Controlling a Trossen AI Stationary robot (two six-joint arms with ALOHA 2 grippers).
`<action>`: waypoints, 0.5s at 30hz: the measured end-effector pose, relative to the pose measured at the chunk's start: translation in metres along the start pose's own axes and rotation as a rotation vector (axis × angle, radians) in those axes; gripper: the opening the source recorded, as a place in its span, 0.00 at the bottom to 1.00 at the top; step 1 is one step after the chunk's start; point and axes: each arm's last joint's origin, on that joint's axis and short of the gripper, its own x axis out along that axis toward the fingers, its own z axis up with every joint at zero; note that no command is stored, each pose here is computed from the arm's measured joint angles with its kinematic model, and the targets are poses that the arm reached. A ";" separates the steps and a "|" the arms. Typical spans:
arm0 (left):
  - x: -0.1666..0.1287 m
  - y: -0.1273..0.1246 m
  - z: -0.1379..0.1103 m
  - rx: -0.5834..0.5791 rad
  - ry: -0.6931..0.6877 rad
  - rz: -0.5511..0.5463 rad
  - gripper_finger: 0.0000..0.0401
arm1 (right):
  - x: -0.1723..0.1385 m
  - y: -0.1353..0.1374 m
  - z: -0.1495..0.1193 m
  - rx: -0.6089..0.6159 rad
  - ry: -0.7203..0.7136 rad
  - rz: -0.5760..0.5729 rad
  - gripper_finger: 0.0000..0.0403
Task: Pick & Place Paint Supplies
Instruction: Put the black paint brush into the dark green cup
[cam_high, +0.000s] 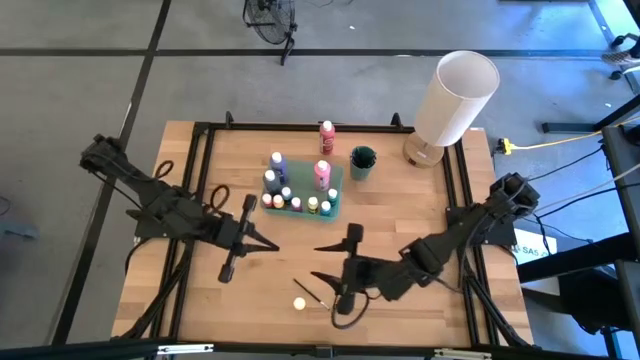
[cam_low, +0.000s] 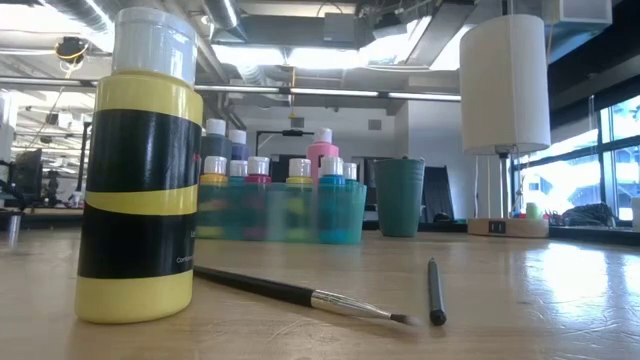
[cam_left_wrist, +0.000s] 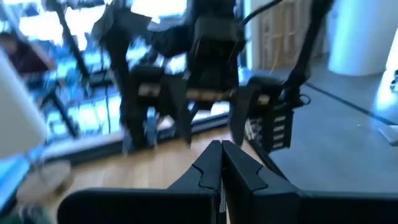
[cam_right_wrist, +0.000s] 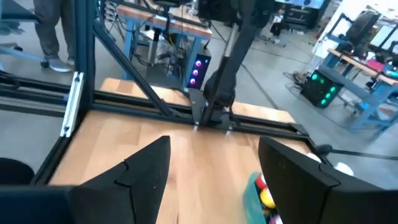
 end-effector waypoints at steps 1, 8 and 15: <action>0.000 0.001 -0.002 0.024 -0.024 -0.012 0.00 | 0.004 -0.001 -0.001 -0.010 -0.006 0.006 0.61; 0.003 0.007 -0.018 0.111 -0.208 -0.100 0.00 | 0.014 -0.009 0.008 -0.018 -0.092 0.041 0.61; 0.011 0.011 -0.035 0.137 -0.371 -0.180 0.00 | 0.024 -0.018 0.010 -0.008 -0.132 0.103 0.61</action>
